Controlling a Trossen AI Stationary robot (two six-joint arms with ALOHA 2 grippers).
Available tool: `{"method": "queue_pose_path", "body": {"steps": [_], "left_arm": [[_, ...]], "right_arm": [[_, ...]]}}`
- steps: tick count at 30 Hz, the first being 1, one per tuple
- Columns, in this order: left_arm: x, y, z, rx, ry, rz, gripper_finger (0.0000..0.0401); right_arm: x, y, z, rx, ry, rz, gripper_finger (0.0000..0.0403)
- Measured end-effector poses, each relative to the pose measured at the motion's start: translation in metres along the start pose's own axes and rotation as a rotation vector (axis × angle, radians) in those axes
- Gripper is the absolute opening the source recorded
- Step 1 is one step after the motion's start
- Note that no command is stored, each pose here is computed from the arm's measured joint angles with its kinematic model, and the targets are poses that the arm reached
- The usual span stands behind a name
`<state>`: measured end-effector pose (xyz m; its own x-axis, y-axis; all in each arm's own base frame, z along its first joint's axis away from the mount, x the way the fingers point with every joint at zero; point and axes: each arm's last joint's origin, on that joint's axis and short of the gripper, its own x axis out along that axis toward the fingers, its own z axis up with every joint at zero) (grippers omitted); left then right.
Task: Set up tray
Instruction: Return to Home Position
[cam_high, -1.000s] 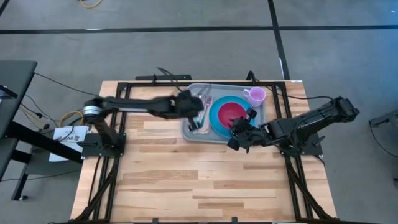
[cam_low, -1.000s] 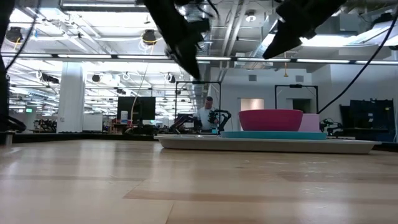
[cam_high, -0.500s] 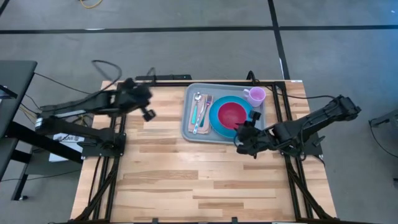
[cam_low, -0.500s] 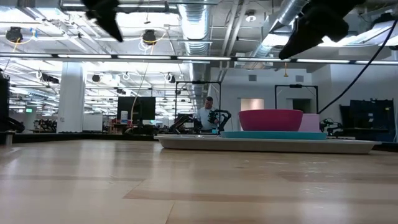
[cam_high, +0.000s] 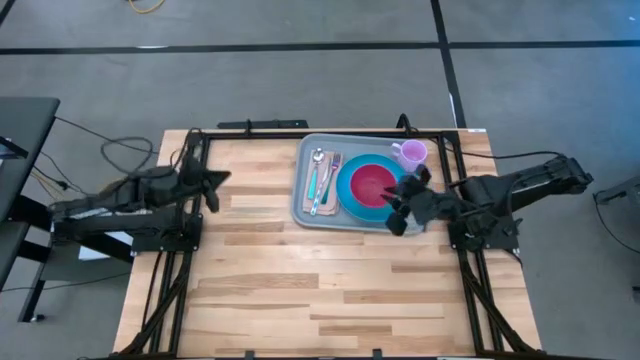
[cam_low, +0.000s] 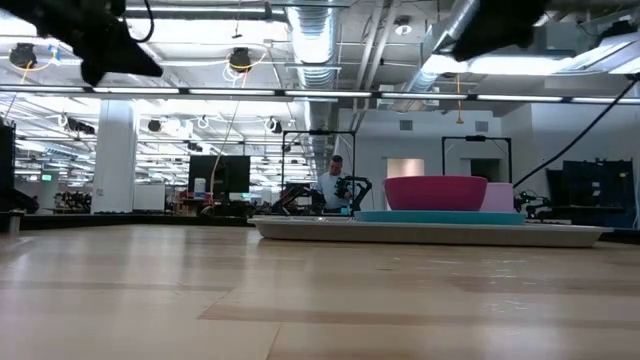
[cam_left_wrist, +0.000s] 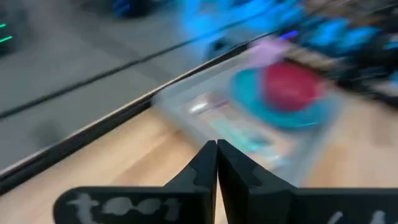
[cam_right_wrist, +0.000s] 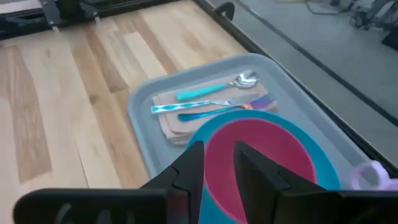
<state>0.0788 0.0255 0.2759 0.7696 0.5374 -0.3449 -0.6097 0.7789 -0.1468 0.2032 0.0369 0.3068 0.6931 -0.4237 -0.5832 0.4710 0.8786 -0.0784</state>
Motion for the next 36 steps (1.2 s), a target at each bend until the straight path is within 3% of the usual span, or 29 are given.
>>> {"method": "queue_pose_path", "body": {"steps": [4,10,15,23,28,36], "left_arm": [[0.004,0.001,-0.023,0.032,-0.194,-0.194,0.0],[0.01,0.005,-0.05,0.021,-0.351,-0.293,0.0],[0.022,-0.001,-0.062,0.052,-0.357,-0.436,0.0],[0.025,0.002,-0.063,0.011,-0.372,-0.367,0.0],[0.018,0.003,-0.056,0.031,-0.405,-0.447,0.0],[0.029,0.003,-0.069,-0.006,-0.364,-0.494,0.0]], "right_arm": [[-0.025,-0.016,-0.014,0.033,-0.075,-0.009,0.0081],[-0.044,-0.035,-0.045,0.138,-0.281,0.082,0.0081],[-0.038,-0.041,-0.081,0.15,-0.459,0.216,0.0081],[-0.034,-0.056,-0.118,0.094,-0.691,0.388,0.0081],[-0.038,-0.066,-0.132,0.038,-0.784,0.528,0.0081],[-0.03,-0.064,-0.137,0.006,-0.759,0.501,0.0081]]}}
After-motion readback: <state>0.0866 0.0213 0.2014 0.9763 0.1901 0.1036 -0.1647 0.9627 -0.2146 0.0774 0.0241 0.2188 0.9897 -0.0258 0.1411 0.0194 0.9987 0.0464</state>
